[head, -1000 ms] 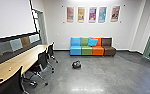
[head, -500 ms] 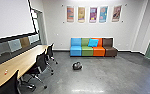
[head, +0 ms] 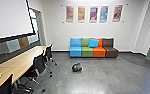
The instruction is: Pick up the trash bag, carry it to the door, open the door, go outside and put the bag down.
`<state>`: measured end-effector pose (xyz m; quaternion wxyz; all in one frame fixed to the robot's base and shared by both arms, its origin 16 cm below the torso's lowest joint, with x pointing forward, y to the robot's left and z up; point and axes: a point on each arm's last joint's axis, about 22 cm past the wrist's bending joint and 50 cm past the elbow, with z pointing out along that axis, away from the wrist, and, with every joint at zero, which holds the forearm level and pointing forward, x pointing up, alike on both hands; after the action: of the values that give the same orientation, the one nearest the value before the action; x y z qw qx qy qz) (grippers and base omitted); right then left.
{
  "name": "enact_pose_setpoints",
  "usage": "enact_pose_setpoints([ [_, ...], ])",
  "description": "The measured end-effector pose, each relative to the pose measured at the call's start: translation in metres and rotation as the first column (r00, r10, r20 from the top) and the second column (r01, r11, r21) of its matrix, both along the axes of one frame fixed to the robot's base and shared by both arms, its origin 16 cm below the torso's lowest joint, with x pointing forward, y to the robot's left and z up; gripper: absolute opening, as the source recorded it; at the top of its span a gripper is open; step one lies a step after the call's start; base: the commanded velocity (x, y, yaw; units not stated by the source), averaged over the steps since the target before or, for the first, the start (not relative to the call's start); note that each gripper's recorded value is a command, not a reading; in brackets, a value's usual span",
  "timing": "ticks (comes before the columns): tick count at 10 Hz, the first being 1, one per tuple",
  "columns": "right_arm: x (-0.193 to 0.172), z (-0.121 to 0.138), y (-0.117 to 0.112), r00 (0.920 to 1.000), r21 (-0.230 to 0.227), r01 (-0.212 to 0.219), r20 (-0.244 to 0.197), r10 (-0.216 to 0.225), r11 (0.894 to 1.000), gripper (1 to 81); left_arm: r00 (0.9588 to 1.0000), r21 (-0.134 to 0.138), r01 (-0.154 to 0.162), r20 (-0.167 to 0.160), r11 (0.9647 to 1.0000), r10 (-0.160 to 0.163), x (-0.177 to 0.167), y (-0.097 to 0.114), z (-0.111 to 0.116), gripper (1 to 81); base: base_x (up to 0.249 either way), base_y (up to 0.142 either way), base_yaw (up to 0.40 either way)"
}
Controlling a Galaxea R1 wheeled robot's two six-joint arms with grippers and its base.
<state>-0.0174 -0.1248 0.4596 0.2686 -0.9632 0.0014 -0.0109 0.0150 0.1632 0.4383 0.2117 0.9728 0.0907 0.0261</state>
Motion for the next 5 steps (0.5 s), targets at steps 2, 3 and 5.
enact_pose_setpoints([
  [2, 0.0003, 0.0002, 0.0012, 1.0000, 0.002, 0.000, 0.000, 0.000, 1.000, 81.1, 1.0000, 0.000, 0.000, 0.000, 1.0000, 0.000, 0.0004, 0.0000, 0.0000, 81.1, 0.195, 0.000, 0.000],
  [3, 0.0008, 0.0001, 0.0009, 1.0000, 0.001, 0.000, 0.001, 0.000, 1.000, 81.1, 1.0000, 0.000, 0.000, 0.001, 1.0000, 0.000, 0.0004, 0.0001, 0.0000, 81.1, 0.195, 0.000, 0.000],
  [5, 0.0035, 0.0001, 0.0007, 1.0000, 0.001, 0.000, 0.004, 0.000, 1.000, 81.1, 1.0000, 0.003, -0.004, -0.002, 1.0000, 0.004, 0.0003, 0.0015, -0.0004, 81.1, 0.195, 0.000, 0.000],
])
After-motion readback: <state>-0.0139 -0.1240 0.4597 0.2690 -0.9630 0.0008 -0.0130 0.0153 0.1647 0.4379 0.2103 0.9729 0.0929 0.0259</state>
